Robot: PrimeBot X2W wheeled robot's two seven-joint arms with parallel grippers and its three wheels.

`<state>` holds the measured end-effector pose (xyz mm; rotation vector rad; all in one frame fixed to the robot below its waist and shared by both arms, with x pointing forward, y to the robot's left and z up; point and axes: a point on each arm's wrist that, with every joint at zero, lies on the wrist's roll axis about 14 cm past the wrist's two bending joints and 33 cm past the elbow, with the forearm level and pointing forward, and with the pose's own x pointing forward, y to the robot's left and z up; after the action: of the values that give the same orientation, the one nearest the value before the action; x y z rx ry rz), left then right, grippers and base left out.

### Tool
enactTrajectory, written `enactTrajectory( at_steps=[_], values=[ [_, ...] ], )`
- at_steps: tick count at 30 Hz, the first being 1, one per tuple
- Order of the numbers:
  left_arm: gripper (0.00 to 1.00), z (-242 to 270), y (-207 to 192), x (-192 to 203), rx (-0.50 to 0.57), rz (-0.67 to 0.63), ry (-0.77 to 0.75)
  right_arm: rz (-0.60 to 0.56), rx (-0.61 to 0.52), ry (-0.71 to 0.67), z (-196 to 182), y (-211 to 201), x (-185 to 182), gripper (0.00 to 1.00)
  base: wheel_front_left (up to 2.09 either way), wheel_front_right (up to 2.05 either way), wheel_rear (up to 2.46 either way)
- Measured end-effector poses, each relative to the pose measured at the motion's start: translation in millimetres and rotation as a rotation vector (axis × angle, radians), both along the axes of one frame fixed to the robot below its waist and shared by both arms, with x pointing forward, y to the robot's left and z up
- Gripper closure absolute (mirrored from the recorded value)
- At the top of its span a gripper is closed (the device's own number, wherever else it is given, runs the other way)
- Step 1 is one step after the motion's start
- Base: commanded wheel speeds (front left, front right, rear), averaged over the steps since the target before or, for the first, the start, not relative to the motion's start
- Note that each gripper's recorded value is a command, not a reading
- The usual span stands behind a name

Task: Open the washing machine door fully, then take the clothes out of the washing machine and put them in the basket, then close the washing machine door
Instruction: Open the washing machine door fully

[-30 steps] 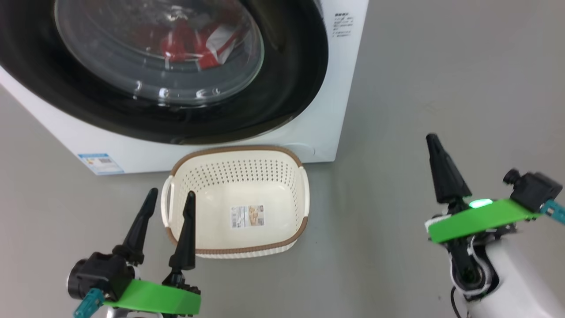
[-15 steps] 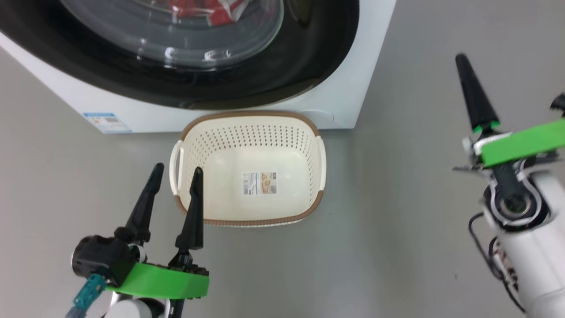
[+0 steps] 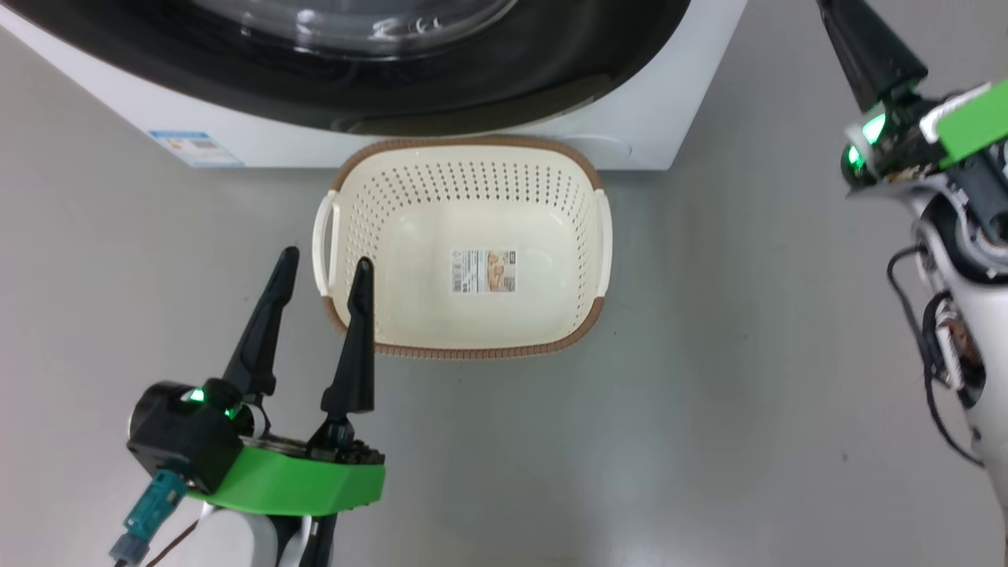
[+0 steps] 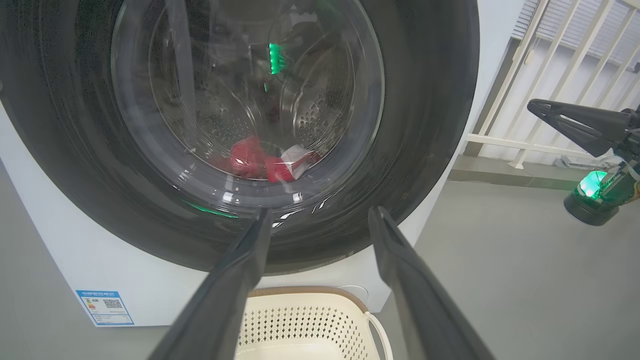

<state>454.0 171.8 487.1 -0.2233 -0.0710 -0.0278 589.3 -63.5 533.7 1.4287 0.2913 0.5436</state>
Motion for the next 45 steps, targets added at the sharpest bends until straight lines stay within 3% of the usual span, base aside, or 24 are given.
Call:
enactTrajectory(
  at_steps=[6,26,45],
  values=[
    [0.00,-7.9,0.0,7.6,0.006,0.002,0.013,0.110,0.016,-0.021,7.0,19.1,17.4,1.00,0.00,0.00,0.00],
    [0.00,-29.8,9.3,19.5,0.033,0.041,0.056,0.232,-0.015,0.001,-9.4,53.7,68.8,1.00,0.00,0.00,0.00],
    [0.00,-28.3,7.7,23.8,0.059,0.037,0.049,0.443,-0.126,0.000,-11.0,84.1,55.1,1.00,0.00,0.00,0.00]
  ],
)
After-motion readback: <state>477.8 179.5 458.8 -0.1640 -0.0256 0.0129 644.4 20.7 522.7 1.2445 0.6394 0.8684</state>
